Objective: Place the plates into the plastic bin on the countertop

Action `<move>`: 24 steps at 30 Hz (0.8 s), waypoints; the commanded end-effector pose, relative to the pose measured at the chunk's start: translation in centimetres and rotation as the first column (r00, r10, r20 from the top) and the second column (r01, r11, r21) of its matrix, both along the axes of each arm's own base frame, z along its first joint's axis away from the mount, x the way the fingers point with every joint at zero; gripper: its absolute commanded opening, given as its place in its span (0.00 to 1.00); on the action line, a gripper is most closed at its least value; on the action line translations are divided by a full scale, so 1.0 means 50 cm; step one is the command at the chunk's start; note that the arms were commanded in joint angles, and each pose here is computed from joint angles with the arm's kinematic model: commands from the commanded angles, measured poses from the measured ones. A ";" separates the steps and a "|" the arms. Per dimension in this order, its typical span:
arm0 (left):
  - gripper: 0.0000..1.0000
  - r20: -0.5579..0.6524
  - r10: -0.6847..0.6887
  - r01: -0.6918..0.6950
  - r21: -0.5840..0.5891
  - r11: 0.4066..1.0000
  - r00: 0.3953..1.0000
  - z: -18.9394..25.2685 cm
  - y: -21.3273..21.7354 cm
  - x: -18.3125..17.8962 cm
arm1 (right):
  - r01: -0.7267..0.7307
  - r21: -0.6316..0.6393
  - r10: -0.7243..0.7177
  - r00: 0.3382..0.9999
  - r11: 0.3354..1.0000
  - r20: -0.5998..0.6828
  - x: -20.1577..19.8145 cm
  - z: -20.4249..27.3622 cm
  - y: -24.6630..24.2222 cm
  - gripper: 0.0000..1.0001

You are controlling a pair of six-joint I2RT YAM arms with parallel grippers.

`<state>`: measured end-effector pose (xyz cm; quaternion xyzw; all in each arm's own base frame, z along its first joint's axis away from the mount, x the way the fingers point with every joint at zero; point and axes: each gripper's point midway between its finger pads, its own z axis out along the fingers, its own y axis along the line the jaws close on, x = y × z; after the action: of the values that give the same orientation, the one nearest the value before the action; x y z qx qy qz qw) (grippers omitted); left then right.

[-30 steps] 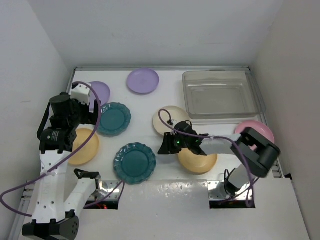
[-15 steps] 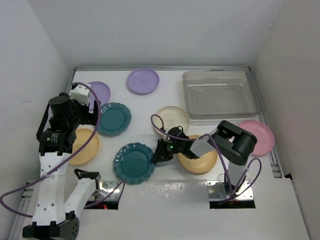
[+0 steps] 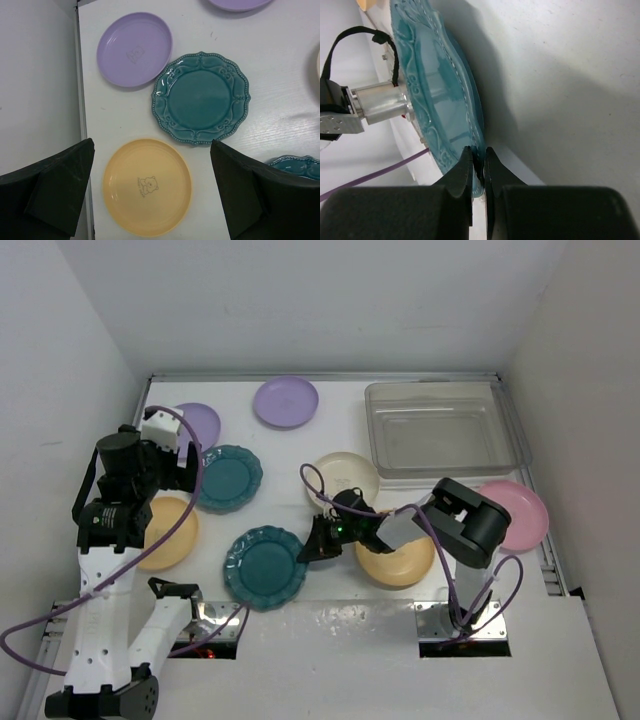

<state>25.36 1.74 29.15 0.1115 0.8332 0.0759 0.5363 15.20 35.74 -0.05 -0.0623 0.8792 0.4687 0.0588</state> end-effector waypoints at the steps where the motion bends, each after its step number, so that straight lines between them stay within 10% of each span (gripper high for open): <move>1: 1.00 0.026 0.000 -0.001 0.024 1.000 1.000 0.013 0.007 0.004 | 0.039 0.081 -0.046 0.995 0.996 0.093 0.059 0.092 0.029 0.00; 24: 1.00 0.031 -0.041 0.039 0.073 0.997 0.999 0.018 0.009 0.071 | 0.300 0.546 -0.461 0.869 0.782 0.183 0.368 0.576 -0.113 0.00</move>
<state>27.88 2.07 28.42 0.1440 0.8346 0.0917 0.5237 29.46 32.31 16.73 0.0891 0.8004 0.5657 0.1775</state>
